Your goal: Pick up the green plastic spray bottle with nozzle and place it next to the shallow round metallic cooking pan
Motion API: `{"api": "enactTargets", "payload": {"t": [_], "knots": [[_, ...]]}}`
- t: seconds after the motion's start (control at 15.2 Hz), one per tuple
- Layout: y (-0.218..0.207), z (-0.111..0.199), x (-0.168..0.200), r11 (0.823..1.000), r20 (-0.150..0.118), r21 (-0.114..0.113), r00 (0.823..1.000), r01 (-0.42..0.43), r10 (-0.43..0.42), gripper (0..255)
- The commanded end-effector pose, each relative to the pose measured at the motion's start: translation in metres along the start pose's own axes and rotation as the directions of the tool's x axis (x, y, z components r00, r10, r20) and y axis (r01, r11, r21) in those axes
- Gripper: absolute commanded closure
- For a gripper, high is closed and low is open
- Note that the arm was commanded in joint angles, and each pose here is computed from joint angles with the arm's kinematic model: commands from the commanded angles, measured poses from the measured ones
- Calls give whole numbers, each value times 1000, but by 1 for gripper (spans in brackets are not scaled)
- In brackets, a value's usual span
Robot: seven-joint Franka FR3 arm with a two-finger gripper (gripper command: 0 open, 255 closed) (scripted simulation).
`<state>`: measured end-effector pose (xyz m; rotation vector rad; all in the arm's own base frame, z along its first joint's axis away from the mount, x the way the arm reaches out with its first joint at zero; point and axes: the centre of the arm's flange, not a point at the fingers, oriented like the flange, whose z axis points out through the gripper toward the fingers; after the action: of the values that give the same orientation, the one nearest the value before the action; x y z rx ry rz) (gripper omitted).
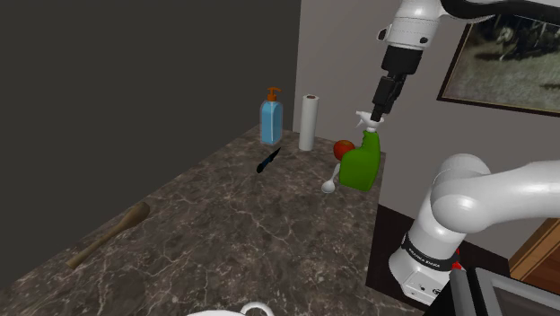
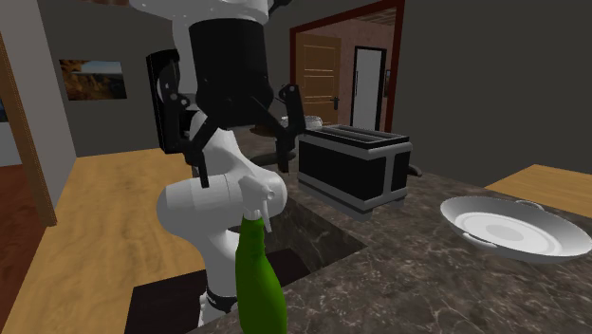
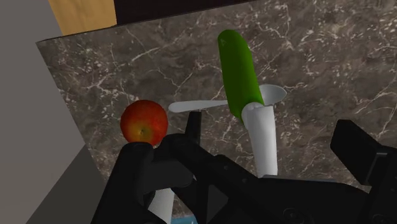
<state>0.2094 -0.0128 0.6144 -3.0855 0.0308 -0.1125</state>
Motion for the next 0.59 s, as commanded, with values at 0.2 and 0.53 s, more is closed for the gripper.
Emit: {"api": "enactTargets", "payload": {"t": [0.2, 0.53], "knots": [[0, 25, -1, 1000, 1, 0, 1000, 0, 0, 0], [0, 25, -1, 1000, 1, 0, 1000, 0, 0, 0]]}}
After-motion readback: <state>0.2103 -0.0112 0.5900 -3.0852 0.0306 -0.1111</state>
